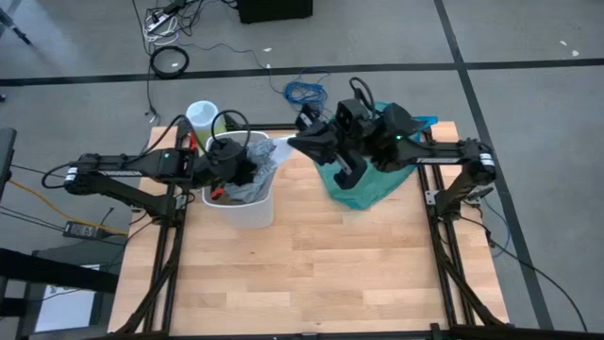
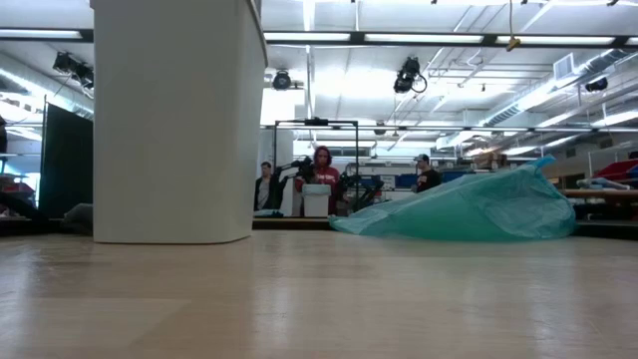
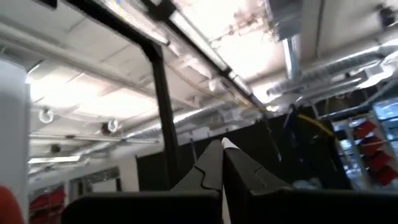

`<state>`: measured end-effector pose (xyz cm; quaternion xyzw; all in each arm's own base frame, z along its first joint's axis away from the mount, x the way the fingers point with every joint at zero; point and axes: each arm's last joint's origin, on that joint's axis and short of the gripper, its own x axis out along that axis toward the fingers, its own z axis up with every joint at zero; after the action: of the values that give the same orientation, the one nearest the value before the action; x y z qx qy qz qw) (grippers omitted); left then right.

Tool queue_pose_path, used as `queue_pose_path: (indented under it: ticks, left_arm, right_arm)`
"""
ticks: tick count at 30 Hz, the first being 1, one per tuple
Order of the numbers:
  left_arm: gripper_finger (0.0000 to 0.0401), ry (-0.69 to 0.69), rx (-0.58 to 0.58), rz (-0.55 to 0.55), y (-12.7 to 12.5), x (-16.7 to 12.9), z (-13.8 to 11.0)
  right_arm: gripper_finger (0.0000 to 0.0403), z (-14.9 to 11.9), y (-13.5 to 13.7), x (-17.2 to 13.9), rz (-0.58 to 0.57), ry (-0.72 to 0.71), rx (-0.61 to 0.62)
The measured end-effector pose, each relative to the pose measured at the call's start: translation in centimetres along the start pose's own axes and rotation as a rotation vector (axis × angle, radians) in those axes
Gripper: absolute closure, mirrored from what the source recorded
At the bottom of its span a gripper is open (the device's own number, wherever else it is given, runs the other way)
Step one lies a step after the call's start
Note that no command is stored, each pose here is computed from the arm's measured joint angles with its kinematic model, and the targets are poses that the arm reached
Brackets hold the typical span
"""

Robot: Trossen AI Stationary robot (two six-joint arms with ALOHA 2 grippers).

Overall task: Place trash/remove bag and relplace
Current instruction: Remove the light blue trash bag from the trash bin

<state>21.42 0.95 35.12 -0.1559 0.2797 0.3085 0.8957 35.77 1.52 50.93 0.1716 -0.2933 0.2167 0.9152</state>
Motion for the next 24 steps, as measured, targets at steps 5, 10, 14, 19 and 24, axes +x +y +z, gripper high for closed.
queue_pose_path:
  ticks: [5,10,14,19,24]
  left_arm:
    - [0.0394,-0.031,-0.036,-0.078,-0.2,-0.8,0.9]
    - [0.0394,-0.129,-0.044,-0.161,0.2,-5.2,4.7]
    - [0.0394,-0.202,-0.06,-0.181,1.4,-9.4,7.3]
    - [0.0394,-0.257,-0.091,-0.189,3.4,-14.0,8.8]
    - [0.0394,-0.273,-0.148,-0.193,4.8,-16.4,9.1]
  right_arm:
    - [0.0403,-1.3,-1.2,1.1,0.0,0.01,0.055]
    - [0.0403,-2.2,-2.6,1.1,-0.047,0.023,0.082]
    - [0.0403,-1.0,-2.7,0.8,-0.059,-0.011,0.037]
    - [0.0403,1.3,-1.7,0.3,-0.036,-0.074,-0.048]
    - [0.0403,3.3,-0.7,-0.2,-0.02,-0.12,-0.117]
